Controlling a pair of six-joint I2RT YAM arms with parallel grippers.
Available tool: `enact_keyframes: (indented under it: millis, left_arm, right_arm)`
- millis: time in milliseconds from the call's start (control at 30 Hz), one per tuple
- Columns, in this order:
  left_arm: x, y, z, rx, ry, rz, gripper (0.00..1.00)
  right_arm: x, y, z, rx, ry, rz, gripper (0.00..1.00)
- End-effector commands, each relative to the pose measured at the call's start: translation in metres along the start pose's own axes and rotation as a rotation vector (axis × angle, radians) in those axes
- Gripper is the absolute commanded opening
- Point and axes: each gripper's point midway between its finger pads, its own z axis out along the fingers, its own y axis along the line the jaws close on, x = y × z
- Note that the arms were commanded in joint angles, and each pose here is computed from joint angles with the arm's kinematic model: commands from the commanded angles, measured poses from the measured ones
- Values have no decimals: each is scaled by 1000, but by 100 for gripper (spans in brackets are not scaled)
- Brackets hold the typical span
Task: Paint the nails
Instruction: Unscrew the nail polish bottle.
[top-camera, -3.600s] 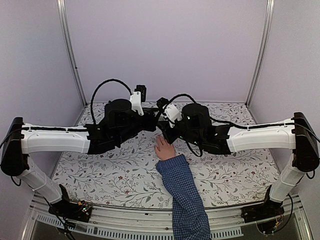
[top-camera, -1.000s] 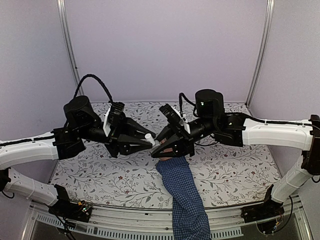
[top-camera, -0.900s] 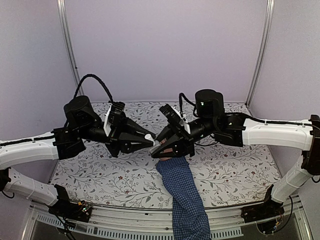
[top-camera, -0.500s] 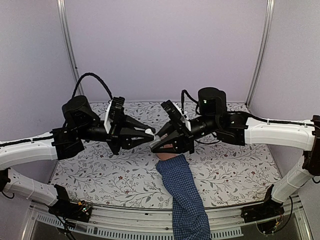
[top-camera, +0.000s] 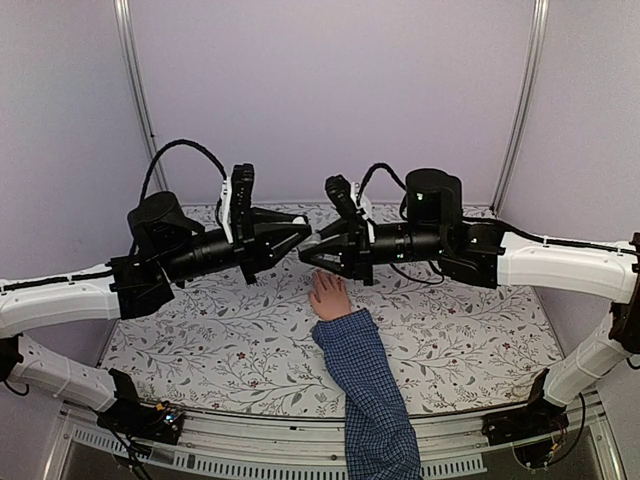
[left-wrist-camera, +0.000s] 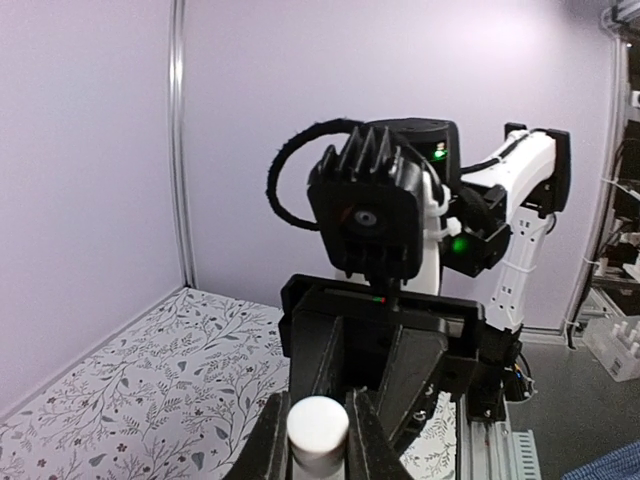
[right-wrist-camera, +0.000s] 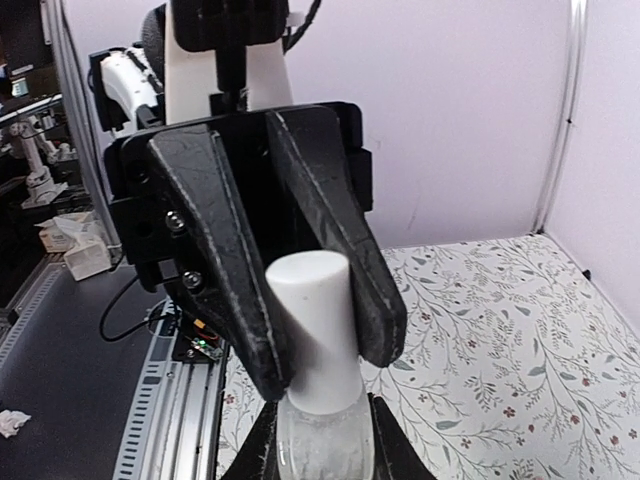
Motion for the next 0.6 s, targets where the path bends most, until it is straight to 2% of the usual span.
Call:
enact_keyframes:
  millis: [0,267,567]
  left_arm:
    - [23,21,12,-125,61,-47,0]
    - [33,62,12,-371,73,-122,0]
    - [45,89,13,-564,103,-151,0]
  right_arm:
    - [-20,-41,4,217,-45,3,0]
    - [-17,-73,9,372,-43,-6,0]
    - [-12,-93,16,482,-34,-1,0]
